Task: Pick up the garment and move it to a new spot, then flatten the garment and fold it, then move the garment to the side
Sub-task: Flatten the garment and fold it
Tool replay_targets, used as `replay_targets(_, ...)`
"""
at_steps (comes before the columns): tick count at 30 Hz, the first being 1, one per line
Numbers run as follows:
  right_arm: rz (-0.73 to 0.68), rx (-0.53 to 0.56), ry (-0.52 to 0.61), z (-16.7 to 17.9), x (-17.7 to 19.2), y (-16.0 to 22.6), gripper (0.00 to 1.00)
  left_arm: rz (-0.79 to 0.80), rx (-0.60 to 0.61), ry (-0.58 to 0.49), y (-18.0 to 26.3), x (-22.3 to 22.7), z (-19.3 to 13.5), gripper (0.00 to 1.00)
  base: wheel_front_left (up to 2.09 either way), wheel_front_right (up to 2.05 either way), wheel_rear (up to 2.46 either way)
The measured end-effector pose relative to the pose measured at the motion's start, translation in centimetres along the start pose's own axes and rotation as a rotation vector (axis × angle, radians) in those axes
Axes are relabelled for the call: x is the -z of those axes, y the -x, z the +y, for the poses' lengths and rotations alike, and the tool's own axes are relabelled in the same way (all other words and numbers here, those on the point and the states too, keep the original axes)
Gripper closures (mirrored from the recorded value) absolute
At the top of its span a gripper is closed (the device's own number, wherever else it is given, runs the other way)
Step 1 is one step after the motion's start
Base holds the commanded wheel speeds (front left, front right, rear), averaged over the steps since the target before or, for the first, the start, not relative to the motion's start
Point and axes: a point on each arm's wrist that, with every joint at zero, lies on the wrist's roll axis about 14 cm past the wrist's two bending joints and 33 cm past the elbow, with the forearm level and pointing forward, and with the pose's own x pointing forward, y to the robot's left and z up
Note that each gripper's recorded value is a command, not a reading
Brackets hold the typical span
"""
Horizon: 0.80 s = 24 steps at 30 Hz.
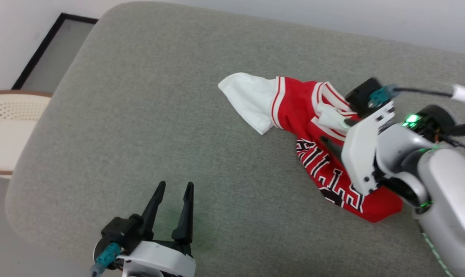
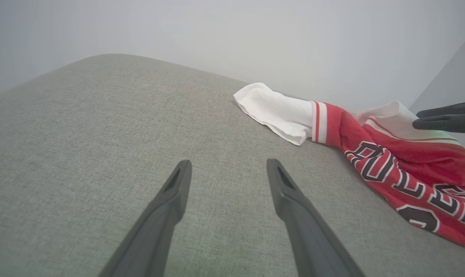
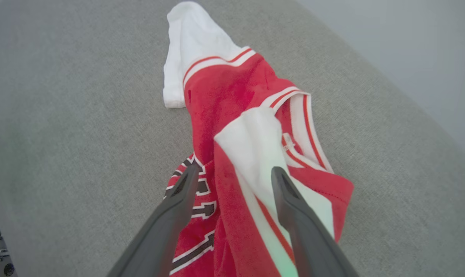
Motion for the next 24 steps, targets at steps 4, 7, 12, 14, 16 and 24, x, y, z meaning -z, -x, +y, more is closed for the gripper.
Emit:
replay_targets(4,-0.022,0.043,0.006,-1.7,-0.9,2.0,0.0,0.0,0.019,0.007,-0.2,0.1,-0.6,0.0,0.0,0.0,0.0)
replay_targets(7,-0.023,0.095,-0.001,-3.9,-1.4,3.3,0.0,0.006,0.039,0.014,-0.4,0.3,-1.3,0.0,0.0,0.0,0.0)
replay_targets(12,0.032,0.119,-0.024,-5.8,-0.3,2.9,0.0,0.023,0.047,0.02,-0.8,0.9,-1.6,0.0,0.0,0.0,0.0)
replay_targets(14,0.048,0.103,-0.034,-5.8,0.0,2.2,0.0,0.029,0.045,0.024,-1.0,1.0,-1.6,0.0,0.0,0.0,0.0)
replay_targets(16,0.069,0.09,-0.019,-5.6,0.2,1.4,0.0,0.032,0.044,0.025,-1.1,1.1,-1.5,0.0,0.0,0.0,0.0)
replay_targets(24,0.139,-0.005,0.023,-3.1,1.7,-1.0,0.0,0.043,0.017,0.035,-1.1,1.4,-0.9,0.0,0.0,0.0,0.0)
